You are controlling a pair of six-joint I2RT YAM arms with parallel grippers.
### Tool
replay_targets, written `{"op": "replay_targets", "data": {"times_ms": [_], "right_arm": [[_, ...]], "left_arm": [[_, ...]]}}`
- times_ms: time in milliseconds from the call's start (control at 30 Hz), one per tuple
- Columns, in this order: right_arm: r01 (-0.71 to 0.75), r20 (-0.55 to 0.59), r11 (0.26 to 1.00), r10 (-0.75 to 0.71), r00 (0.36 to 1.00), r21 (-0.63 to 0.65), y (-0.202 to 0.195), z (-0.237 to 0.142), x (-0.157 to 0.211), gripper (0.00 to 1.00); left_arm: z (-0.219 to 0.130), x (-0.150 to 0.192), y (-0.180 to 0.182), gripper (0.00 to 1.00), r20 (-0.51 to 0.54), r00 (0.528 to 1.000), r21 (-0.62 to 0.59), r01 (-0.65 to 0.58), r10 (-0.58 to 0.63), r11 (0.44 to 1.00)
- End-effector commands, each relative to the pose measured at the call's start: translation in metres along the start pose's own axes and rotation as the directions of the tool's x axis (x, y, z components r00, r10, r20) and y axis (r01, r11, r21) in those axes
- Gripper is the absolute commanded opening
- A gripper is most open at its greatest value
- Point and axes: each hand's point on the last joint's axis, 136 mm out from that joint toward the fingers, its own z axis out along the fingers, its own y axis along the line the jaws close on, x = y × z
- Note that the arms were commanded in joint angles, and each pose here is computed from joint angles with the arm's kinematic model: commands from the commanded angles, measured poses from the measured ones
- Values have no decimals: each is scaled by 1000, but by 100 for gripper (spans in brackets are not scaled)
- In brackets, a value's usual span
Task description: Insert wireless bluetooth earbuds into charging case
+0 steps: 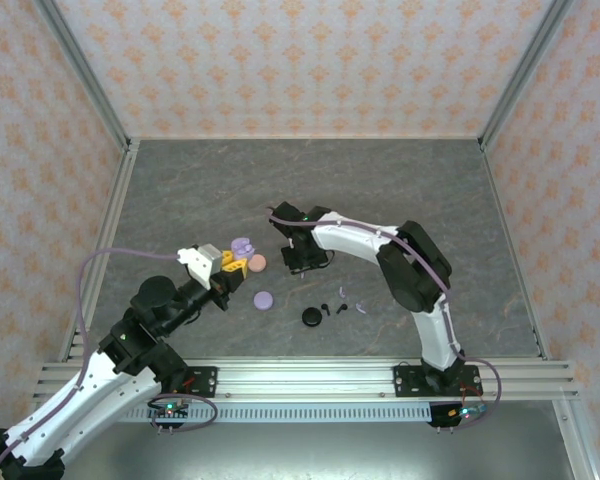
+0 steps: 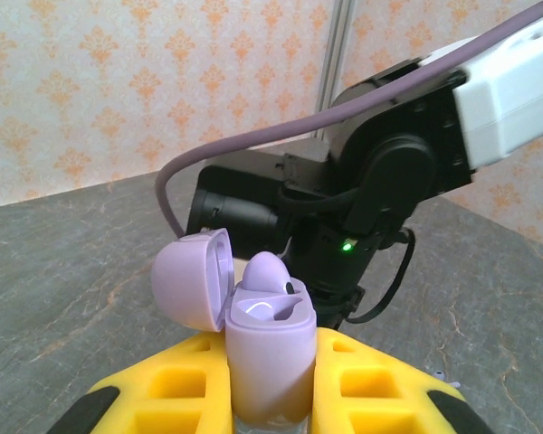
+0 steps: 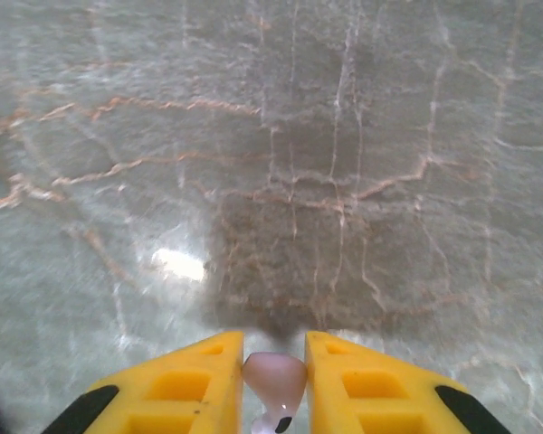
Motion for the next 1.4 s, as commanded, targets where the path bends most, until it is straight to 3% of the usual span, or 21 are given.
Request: {"op": "replay_targets", "data": {"times_ms": [0, 333, 633, 767, 933, 1367], "right_arm": [[15, 171, 996, 0, 985, -91, 4, -56, -27, 23], [193, 488, 935, -24, 872, -298, 13, -191, -38, 23], [468, 729, 769, -3, 684, -436, 58, -294, -15, 23], [556, 787, 743, -65, 614, -372, 76, -305, -1, 23], [563, 816, 746, -44, 576, -356, 77, -307, 0, 23], [566, 817, 746, -52, 575, -350, 84, -298, -1, 23]], "left_arm": [[5, -11, -7, 0, 60, 998, 38, 17, -19, 999], [25, -20, -24, 0, 54, 998, 131, 32, -39, 991], [42, -32, -41, 0, 66, 995, 224, 53, -69, 973], [47, -41, -48, 0, 94, 991, 265, 70, -98, 962], [48, -49, -53, 0, 113, 987, 295, 78, -116, 952], [54, -52, -57, 0, 104, 987, 320, 81, -120, 944]]}}
